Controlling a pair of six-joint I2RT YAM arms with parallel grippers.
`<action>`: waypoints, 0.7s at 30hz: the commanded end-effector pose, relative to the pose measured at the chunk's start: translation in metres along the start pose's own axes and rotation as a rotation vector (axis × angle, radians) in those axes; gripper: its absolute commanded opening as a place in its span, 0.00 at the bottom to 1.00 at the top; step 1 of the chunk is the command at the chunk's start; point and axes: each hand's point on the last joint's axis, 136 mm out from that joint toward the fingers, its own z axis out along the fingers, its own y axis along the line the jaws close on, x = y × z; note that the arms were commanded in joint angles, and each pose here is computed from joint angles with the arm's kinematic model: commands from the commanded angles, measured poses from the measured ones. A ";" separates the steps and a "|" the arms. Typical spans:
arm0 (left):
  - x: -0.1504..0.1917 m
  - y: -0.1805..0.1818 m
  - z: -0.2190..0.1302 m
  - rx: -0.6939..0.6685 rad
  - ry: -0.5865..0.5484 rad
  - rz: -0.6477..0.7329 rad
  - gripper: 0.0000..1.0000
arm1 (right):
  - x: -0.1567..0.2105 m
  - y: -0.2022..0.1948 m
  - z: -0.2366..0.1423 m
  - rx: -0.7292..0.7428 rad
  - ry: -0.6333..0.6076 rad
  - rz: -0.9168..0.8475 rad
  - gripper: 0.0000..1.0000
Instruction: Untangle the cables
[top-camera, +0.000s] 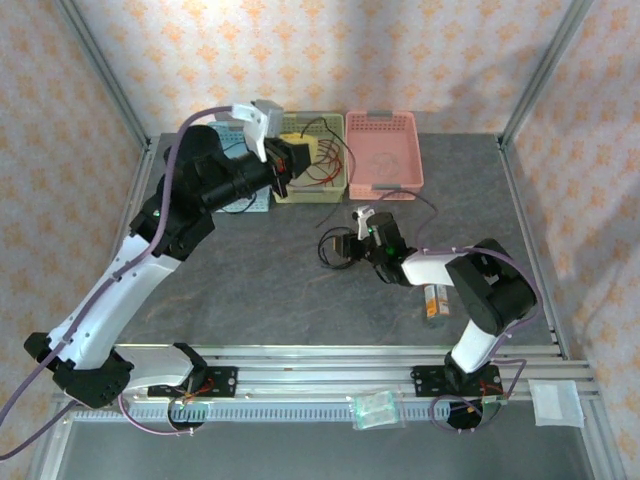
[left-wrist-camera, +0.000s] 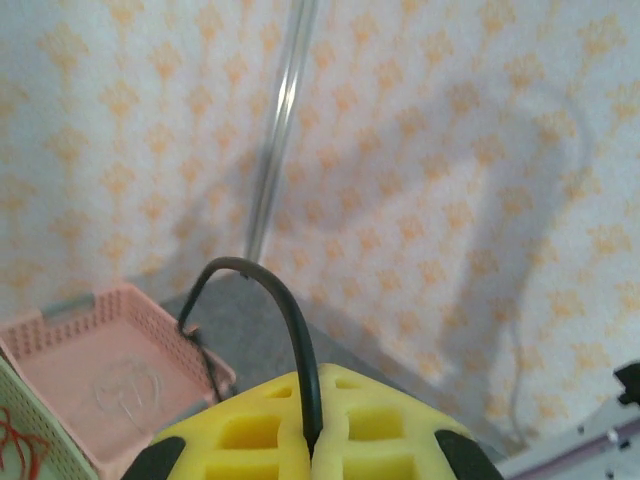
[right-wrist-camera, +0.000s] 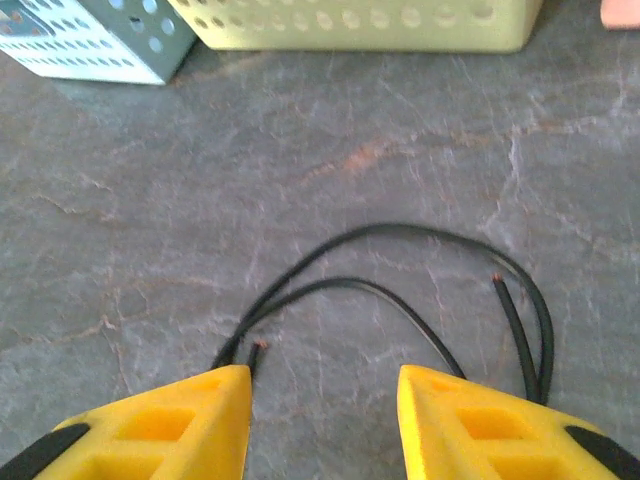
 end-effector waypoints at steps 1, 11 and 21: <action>-0.006 0.016 0.002 -0.107 0.014 0.027 0.00 | -0.001 -0.002 -0.004 0.009 -0.026 0.012 0.44; -0.001 0.080 0.006 -0.383 0.032 0.035 0.00 | -0.015 0.022 -0.056 -0.047 -0.111 -0.045 0.65; 0.013 0.165 0.007 -0.472 -0.008 -0.079 0.00 | -0.070 0.015 -0.111 0.119 -0.256 0.007 1.00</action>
